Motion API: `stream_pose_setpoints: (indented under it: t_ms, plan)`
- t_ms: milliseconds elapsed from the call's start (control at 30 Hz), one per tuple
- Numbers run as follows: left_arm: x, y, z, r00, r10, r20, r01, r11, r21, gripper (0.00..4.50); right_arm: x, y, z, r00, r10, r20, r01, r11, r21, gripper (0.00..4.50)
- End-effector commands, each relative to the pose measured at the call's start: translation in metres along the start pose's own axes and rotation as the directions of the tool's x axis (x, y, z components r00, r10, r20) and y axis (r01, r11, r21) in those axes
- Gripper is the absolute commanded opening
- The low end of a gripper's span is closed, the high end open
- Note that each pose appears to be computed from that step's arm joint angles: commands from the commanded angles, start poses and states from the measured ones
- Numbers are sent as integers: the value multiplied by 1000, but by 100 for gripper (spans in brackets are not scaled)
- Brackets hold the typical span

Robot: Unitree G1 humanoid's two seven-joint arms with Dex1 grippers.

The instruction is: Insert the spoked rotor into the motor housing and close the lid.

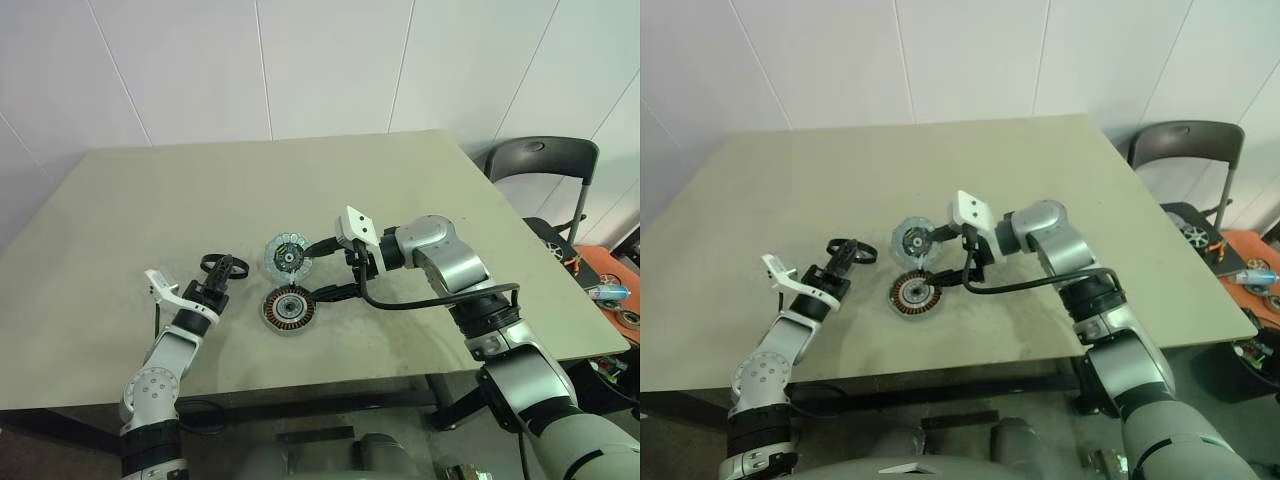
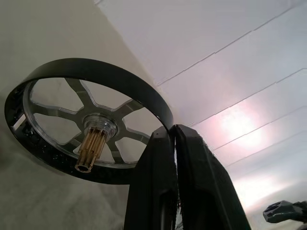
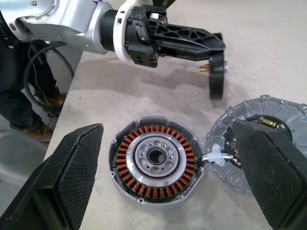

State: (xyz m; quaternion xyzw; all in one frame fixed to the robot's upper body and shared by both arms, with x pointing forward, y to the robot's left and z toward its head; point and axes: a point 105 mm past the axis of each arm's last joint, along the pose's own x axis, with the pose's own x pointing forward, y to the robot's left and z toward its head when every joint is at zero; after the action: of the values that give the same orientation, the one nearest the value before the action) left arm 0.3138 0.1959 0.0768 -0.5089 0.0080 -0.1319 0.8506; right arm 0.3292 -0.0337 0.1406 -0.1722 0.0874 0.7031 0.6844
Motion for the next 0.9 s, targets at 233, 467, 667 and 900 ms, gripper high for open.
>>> stream_pose_setpoints:
  t_ms: [233,467,667,900]
  plan:
    - [-30,-23,6,999,-38,38,39,999,-33,332,-3,-1,9,1000,-4,14,4,999,-41,450]
    - [-52,-26,-8,998,53,16,-50,988,-147,444,-1,-1,10,1000,4,15,-3,999,-46,450]
    - [-64,-14,-11,984,179,8,-170,949,-267,444,1,-1,10,1000,10,17,-9,999,-47,450]
    - [-59,-15,-14,978,205,-31,-205,935,-290,444,0,-1,10,1000,7,17,-7,999,-46,450]
